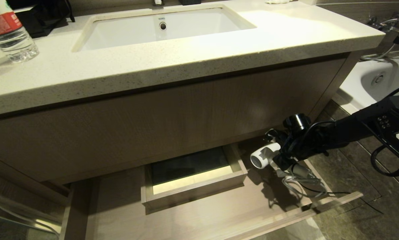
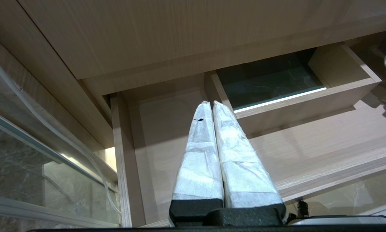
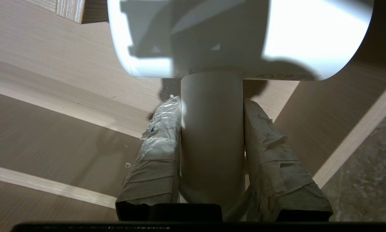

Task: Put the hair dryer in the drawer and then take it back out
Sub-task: Put it into the drawer

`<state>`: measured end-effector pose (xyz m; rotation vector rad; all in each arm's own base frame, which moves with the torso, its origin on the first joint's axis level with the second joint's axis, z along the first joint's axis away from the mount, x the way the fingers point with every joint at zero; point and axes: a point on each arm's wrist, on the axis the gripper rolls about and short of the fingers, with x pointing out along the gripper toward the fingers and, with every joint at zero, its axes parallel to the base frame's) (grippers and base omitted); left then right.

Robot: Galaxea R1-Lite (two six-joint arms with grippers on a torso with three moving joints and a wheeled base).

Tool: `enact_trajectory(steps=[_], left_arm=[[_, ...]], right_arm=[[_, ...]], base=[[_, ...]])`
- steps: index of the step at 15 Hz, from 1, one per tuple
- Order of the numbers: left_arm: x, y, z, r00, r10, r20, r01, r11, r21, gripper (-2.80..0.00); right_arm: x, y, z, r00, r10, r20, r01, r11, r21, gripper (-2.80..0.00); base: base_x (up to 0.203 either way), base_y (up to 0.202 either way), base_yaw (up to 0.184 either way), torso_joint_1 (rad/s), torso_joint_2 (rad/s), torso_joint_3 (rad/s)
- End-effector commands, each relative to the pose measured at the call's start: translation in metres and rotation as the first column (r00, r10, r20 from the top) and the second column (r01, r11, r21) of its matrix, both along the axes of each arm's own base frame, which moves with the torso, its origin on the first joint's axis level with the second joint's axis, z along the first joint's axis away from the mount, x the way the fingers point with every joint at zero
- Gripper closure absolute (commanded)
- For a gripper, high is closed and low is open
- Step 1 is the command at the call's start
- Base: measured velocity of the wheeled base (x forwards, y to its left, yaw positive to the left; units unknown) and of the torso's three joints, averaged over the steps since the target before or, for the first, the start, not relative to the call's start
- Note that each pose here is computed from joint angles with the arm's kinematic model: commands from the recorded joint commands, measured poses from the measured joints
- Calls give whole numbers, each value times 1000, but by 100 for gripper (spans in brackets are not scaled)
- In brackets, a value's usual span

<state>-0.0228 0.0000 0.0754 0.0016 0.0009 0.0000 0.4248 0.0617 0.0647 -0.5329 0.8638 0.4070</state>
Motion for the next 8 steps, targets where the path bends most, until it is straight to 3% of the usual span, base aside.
enact_trajectory(steps=[1, 8], left_arm=[[0, 0, 0, 1000, 0, -1, 0, 1000, 0, 0], [0, 0, 0, 1000, 0, 0, 0, 1000, 0, 0]], right_arm=[[1, 0, -4, 1000, 1, -6, -1, 1000, -2, 0], [3, 0, -9, 999, -3, 51, 3, 1000, 9, 0]], base=[[0, 0, 0, 0, 0, 0], [0, 0, 0, 0, 0, 0]])
